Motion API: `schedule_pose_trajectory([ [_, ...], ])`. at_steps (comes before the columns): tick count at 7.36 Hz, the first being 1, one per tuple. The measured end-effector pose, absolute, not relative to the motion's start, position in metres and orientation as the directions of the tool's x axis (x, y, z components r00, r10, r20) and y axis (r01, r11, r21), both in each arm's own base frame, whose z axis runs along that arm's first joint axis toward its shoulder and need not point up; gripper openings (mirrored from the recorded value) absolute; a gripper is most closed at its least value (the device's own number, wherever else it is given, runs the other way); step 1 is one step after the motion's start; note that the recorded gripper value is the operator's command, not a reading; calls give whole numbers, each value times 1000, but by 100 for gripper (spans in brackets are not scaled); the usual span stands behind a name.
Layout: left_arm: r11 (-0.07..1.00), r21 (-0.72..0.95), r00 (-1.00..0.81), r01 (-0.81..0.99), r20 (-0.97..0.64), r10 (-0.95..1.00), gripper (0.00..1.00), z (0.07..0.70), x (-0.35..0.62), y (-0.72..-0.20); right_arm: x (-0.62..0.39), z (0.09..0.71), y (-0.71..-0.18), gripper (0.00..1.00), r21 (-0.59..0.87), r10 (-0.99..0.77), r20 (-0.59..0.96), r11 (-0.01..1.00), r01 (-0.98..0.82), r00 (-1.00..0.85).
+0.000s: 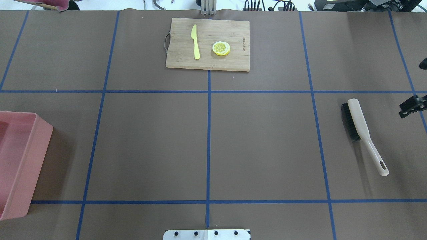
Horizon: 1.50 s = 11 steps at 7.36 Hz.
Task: Sweep and dump trash into bin
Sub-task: 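Set the brush down on the table and open the right gripper, then tilt the dustpan with the left gripper to dump the food into the pink bin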
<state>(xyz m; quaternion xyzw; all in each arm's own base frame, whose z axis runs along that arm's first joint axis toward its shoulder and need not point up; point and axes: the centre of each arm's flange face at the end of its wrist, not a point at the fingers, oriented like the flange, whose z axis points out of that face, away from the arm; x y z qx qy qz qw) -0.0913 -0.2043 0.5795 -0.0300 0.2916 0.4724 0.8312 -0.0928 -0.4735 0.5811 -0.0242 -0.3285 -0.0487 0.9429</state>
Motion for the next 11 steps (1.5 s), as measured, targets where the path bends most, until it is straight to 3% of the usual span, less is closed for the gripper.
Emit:
schedule_pose_trajectory([
  [3, 522, 185, 371, -833, -512, 775, 0, 566, -84, -208, 2, 627, -474, 100, 58, -134, 591, 991, 123, 795],
  [11, 481, 159, 372, -862, -447, 814, 0, 537, -82, -232, 43, 589, -467, 100, 141, -126, 638, 989, 46, 760],
])
